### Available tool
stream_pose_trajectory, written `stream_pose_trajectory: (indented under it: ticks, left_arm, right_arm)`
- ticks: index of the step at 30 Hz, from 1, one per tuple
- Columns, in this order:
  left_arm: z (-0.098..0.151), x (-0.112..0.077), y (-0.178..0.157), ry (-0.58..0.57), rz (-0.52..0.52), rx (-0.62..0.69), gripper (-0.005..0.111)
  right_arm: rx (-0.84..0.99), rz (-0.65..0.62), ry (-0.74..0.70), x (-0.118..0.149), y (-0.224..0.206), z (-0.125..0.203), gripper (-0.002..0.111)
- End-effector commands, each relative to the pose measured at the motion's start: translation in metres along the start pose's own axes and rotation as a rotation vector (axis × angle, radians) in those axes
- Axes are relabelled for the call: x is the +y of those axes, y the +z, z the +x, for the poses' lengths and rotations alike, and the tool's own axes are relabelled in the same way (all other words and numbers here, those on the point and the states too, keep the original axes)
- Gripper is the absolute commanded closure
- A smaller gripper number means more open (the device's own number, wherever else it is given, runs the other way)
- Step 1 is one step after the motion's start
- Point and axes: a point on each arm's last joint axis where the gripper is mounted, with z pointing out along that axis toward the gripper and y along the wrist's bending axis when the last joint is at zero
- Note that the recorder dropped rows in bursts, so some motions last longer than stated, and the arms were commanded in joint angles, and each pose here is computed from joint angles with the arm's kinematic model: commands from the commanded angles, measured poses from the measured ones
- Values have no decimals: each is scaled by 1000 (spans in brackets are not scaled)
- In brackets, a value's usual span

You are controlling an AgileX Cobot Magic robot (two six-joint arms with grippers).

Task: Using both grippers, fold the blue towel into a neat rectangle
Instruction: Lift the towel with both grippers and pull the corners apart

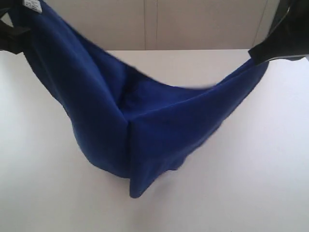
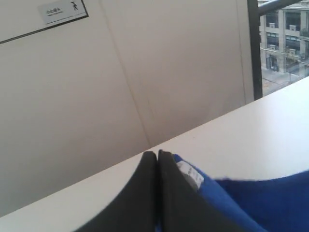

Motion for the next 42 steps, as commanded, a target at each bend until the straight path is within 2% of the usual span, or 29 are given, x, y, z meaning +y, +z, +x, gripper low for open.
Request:
stream_pose_trajectory:
  ticks: [1,3,5,6,8,12,18,21,24,29,33,35,41,42]
  left_arm:
    - [11,3,-2,22,-40,47,107]
    - [19,1,-1,81,-37,71,107]
    - [22,8,-2,147,-104,110,107]
    - [25,16,-4,163,-184,154,107]
    - [29,23,-6,162,-271,200,107]
    - [29,23,-6,162,-271,200,107]
    - [30,28,-9,159,-324,226,107]
    - [25,29,-15,132,-295,176,107]
    - [18,34,-28,54,-275,101,107]
    - [10,44,-50,-71,-284,12,107]
    - [8,46,-56,-84,-271,-20,107]
    - [8,45,-54,-57,-270,-10,107]
    - [9,44,-51,174,-270,34,107]
    - [9,44,-51,183,-273,38,107]
  right_arm:
    - [3,102,10,-9,-11,5,108]
    - [37,154,10,-14,-11,8,108]
    - [67,275,44,-24,-14,11,108]
    - [72,365,96,-32,-17,13,108]
    - [59,411,164,-36,-18,13,108]
    - [38,416,175,-35,-25,14,108]
    - [-108,463,242,-29,-91,34,108]
    - [-143,476,265,-26,-114,47,108]
    - [-185,481,282,-21,-133,61,108]
    - [-216,445,288,-13,-129,78,108]
    - [-198,399,287,-8,-107,85,108]
    - [-197,389,281,-8,-97,86,108]
    - [-226,369,280,-7,-83,83,108]
    - [-231,362,284,-6,-83,82,108]
